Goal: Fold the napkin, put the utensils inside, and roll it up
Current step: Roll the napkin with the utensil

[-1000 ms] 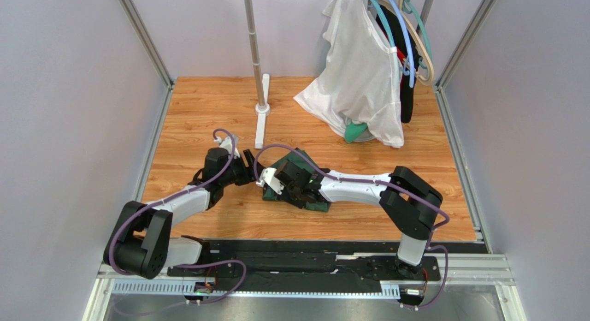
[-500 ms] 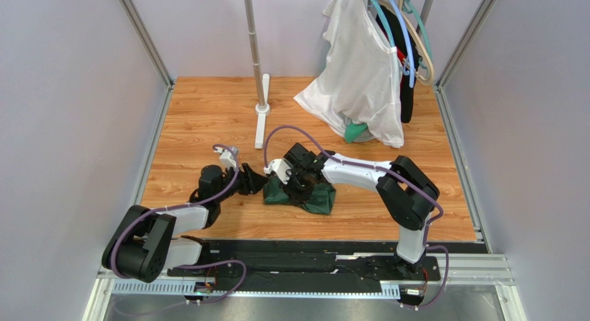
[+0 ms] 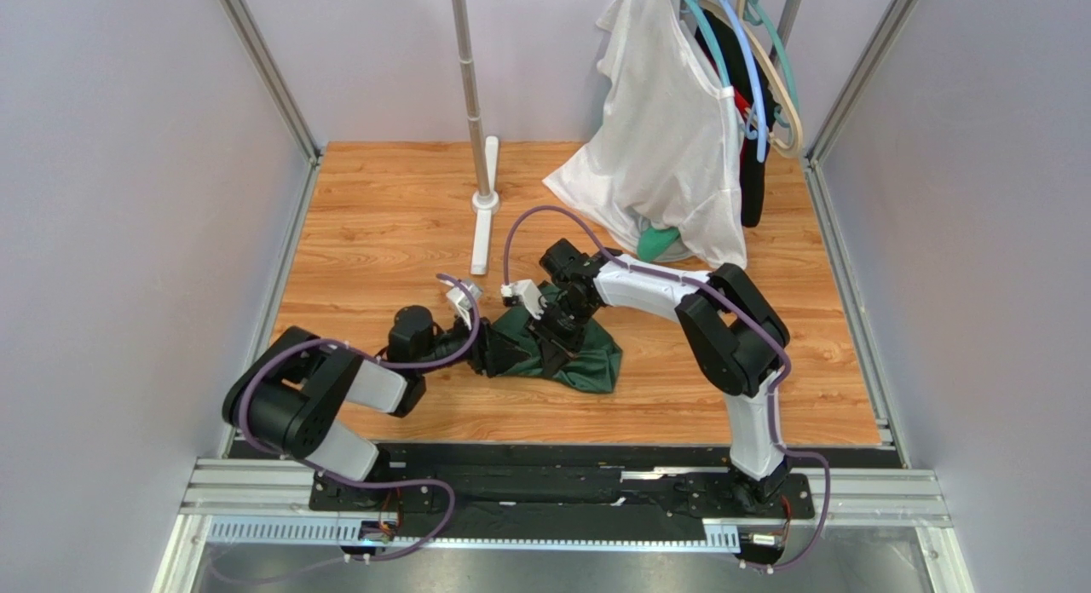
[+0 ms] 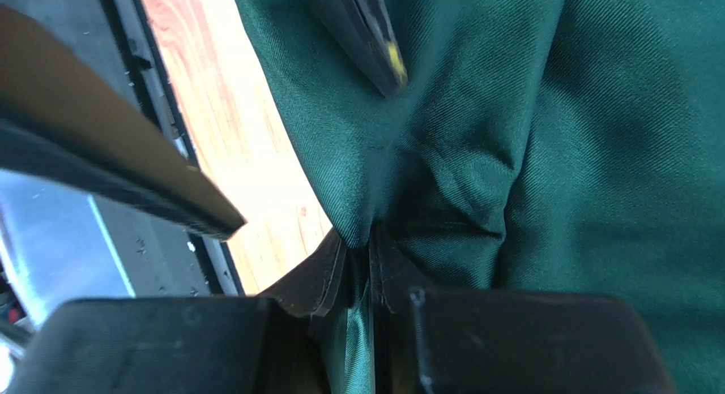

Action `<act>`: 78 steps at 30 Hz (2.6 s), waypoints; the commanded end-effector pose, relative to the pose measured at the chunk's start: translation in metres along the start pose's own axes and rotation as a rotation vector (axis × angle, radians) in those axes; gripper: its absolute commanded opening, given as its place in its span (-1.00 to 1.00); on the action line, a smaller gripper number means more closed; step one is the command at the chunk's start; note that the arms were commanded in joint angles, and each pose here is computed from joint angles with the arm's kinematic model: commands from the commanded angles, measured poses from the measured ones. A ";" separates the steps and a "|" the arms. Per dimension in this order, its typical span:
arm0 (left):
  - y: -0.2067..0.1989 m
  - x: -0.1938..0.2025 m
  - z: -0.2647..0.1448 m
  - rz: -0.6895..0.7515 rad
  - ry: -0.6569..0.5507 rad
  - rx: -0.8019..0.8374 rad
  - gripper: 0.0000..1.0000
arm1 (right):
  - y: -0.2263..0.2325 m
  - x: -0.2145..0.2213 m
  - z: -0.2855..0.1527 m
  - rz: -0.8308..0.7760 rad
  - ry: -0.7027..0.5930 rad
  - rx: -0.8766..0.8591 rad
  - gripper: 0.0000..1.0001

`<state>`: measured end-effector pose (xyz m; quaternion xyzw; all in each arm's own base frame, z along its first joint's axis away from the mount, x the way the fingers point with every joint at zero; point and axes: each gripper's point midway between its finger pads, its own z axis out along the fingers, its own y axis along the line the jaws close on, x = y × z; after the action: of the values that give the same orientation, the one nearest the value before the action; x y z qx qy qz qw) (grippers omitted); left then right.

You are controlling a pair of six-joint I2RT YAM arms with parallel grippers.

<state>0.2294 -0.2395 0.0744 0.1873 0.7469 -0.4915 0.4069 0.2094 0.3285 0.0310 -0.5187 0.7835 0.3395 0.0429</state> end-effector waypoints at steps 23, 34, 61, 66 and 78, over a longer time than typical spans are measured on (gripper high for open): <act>-0.026 0.027 0.042 0.122 0.172 0.179 0.29 | -0.003 0.010 -0.007 0.076 -0.010 -0.185 -1.00; -0.011 0.045 0.034 0.122 0.264 0.020 0.25 | -0.009 0.010 -0.012 0.095 -0.034 -0.194 -1.00; 0.015 0.077 0.013 0.017 0.391 -0.239 -0.35 | -0.017 0.009 -0.019 0.124 -0.071 -0.205 -1.00; 0.020 0.084 0.011 -0.002 0.434 -0.269 -0.67 | -0.016 0.007 -0.021 0.123 -0.080 -0.204 -1.00; 0.025 0.092 0.009 -0.173 0.499 -0.233 -0.92 | -0.002 -0.012 -0.053 0.100 -0.200 -0.155 -0.31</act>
<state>0.2187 -0.2718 0.0214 0.2194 0.8471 -0.4031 0.2679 0.2187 0.3003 0.0366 -0.4358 0.7872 0.4362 -0.0076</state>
